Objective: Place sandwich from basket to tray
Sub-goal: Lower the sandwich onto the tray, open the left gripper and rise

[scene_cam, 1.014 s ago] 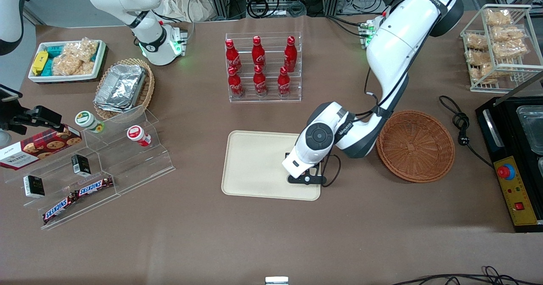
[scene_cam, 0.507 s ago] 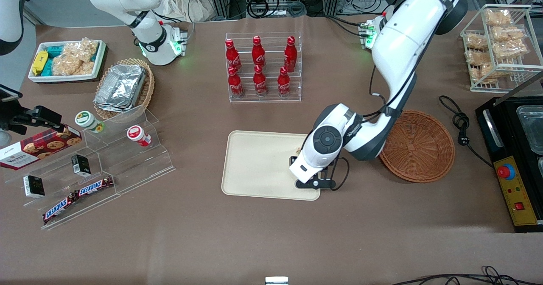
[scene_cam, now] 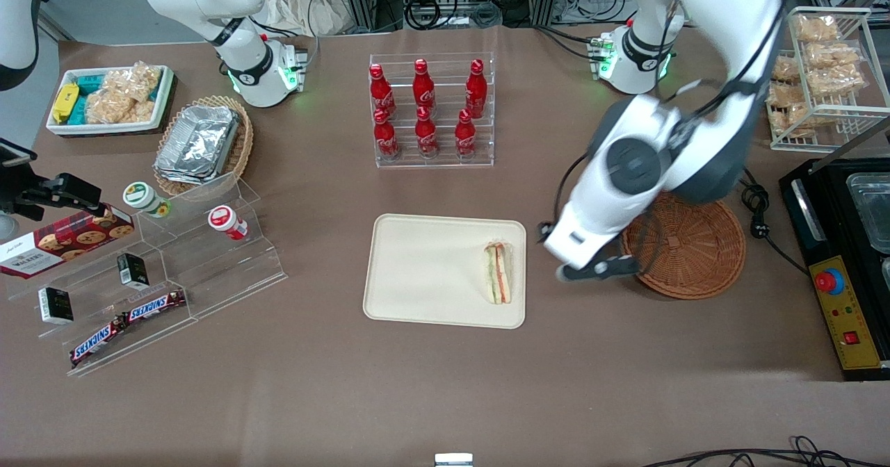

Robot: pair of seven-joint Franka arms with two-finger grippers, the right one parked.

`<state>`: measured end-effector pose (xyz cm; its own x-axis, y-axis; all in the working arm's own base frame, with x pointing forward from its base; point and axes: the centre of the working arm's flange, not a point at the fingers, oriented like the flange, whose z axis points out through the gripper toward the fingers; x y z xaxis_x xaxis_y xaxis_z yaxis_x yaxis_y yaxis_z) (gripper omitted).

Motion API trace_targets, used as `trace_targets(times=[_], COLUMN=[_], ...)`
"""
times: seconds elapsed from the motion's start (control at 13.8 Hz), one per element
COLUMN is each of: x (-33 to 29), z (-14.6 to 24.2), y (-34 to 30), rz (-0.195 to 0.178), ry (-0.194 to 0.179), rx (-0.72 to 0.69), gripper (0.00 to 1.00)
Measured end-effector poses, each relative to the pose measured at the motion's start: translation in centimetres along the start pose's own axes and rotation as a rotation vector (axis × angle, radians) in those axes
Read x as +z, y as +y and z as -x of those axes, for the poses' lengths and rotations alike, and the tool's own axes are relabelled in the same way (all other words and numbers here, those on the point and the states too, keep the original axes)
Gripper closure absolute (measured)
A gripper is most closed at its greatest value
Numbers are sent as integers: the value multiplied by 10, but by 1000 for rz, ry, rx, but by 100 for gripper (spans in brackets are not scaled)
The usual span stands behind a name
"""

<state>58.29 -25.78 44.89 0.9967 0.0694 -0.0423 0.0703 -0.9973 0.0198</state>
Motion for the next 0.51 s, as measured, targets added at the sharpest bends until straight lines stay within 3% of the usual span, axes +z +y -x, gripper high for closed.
trace_targets(times=[0.14, 0.29, 0.51], x=[-34, -61, -96], z=[3, -4, -14], y=[-75, -148, -201], rz=[-2, 0, 8], ry=[-9, -43, -60], rx=[1, 3, -25], gripper=[1, 1, 1])
